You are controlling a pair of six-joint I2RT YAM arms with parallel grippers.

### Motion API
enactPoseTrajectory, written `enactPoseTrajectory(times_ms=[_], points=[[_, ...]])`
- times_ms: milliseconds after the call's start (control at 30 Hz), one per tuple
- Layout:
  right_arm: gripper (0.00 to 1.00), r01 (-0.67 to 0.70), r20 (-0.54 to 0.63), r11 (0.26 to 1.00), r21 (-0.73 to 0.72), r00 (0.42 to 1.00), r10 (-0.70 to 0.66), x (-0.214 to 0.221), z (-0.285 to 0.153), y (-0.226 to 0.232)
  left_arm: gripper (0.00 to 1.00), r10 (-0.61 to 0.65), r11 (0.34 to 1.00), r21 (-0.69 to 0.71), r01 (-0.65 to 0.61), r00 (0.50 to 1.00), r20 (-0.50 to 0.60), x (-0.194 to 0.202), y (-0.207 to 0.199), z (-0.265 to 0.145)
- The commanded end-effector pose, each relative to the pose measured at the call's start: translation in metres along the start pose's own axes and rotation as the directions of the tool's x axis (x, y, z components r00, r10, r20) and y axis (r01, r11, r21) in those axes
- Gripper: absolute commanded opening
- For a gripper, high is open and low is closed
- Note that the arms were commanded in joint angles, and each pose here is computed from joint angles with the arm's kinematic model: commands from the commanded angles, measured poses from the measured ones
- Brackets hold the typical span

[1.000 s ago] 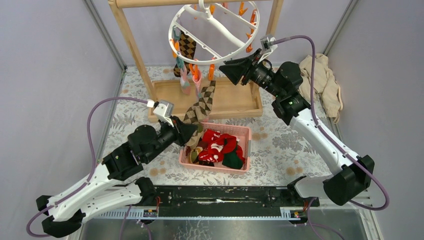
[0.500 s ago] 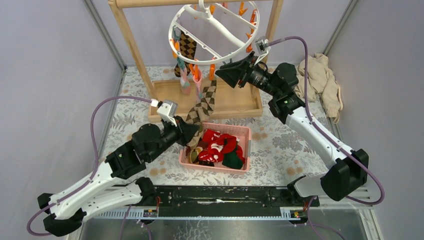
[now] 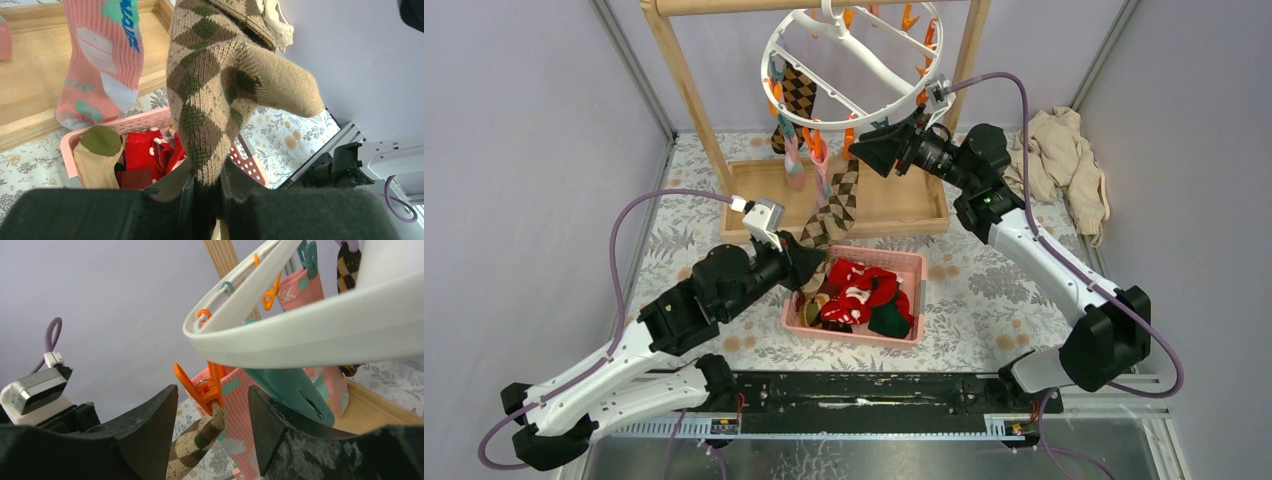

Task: Remove the socks clipped to the hanger
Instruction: Remove the sock from the hanger.

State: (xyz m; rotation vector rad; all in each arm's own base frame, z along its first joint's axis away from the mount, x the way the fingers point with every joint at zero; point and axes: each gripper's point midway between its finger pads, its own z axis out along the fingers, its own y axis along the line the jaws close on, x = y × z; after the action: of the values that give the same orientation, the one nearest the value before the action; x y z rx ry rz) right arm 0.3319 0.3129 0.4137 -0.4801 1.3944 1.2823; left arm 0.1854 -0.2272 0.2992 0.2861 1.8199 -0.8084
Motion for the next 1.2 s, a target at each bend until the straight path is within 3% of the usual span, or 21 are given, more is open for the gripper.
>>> enactPoseTrajectory(times_ms=[0, 533, 667, 833, 967, 1167], points=[[0.61, 0.048, 0.062, 0.996, -0.076, 0.997, -0.044, -0.025, 0.005, 0.018, 0.22, -0.020, 0.999, 0.048, 0.018, 0.999, 0.039, -0.017, -0.014, -0.004], [0.57, 0.041, 0.093, 0.987, -0.158, 0.995, -0.027, -0.038, 0.016, 0.029, 0.22, -0.018, 0.998, 0.056, 0.017, 0.999, 0.028, -0.016, -0.016, -0.001], [0.47, 0.036, 0.089, 0.985, -0.168, 0.996, -0.022, -0.038, 0.019, 0.029, 0.22, -0.017, 0.998, 0.059, 0.015, 0.999, 0.029, -0.017, -0.017, -0.002], [0.17, 0.030, 0.081, 0.985, -0.168, 0.997, -0.017, -0.035, 0.020, 0.027, 0.22, -0.014, 0.998, 0.060, 0.012, 1.000, 0.027, -0.019, -0.018, -0.002], [0.13, 0.030, 0.080, 0.986, -0.165, 0.997, -0.017, -0.034, 0.020, 0.025, 0.22, -0.013, 0.998, 0.060, 0.012, 1.000, 0.019, -0.017, -0.018, -0.003], [0.16, 0.026, 0.075, 0.988, -0.149, 0.997, -0.015, -0.032, 0.019, 0.022, 0.22, -0.015, 0.998, 0.059, 0.014, 1.000, 0.008, -0.014, -0.017, -0.004]])
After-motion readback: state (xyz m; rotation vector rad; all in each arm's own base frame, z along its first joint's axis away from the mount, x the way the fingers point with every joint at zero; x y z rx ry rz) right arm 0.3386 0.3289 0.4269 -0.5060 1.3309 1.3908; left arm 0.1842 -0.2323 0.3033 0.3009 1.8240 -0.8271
